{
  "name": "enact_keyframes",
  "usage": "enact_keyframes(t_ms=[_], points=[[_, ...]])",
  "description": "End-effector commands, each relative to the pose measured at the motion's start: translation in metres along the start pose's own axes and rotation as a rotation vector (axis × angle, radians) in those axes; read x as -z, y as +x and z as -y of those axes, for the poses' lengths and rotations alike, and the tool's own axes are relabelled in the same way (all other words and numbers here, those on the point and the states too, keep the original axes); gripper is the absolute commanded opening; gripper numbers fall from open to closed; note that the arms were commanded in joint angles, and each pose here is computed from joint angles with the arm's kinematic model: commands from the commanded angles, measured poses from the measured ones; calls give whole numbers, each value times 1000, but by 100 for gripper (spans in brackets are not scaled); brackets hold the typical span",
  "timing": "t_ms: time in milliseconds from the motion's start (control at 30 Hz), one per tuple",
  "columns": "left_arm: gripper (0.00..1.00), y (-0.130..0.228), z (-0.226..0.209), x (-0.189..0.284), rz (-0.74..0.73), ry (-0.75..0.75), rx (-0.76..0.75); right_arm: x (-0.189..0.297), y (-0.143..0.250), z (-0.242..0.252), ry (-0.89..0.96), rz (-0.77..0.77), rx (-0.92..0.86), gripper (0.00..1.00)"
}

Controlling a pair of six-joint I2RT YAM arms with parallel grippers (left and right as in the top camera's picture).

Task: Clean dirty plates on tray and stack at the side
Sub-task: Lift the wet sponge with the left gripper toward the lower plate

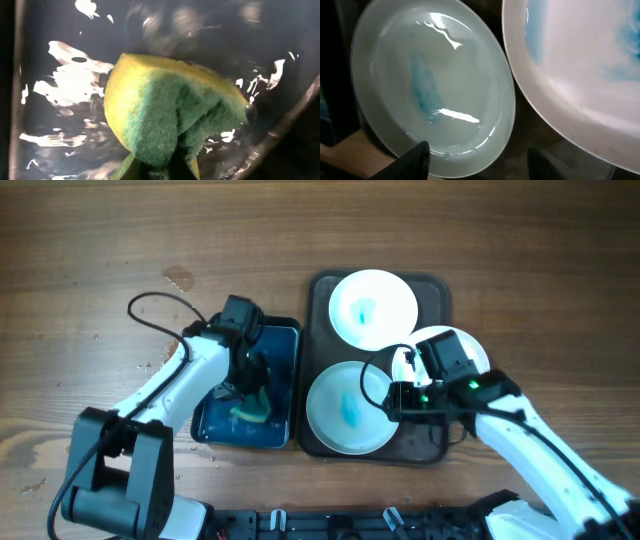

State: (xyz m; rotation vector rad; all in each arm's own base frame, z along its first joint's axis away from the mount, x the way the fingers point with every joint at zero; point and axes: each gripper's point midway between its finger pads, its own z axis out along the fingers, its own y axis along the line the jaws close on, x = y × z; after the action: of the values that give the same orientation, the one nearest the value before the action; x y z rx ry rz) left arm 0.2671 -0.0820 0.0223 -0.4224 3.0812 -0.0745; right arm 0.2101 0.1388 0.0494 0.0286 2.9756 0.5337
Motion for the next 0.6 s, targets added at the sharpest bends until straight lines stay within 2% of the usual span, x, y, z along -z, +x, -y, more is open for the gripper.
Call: enact_keyframes(t_ms=[0, 67, 233, 333, 400, 433, 567], points=[[66, -9, 9, 21, 35, 42, -6, -11, -2, 5, 23, -18, 25, 61], [65, -3, 6, 20, 13, 27, -12, -9, -3, 4, 19, -8, 27, 61], [45, 9, 0, 2, 14, -33, -90, -9, -3, 4, 20, -11, 21, 61], [19, 14, -4, -18, 26, -29, -92, -9, 0, 5, 24, -20, 1, 62], [11, 14, -5, -27, 38, -22, -93, -11, 2, 6, 28, -29, -1, 69], [4, 13, -4, -28, 47, -16, -94, -13, 4, 8, 32, -37, -4, 69], [4, 5, 2, -13, 58, -7, -94, -28, 7, 14, 38, -49, -7, 70]])
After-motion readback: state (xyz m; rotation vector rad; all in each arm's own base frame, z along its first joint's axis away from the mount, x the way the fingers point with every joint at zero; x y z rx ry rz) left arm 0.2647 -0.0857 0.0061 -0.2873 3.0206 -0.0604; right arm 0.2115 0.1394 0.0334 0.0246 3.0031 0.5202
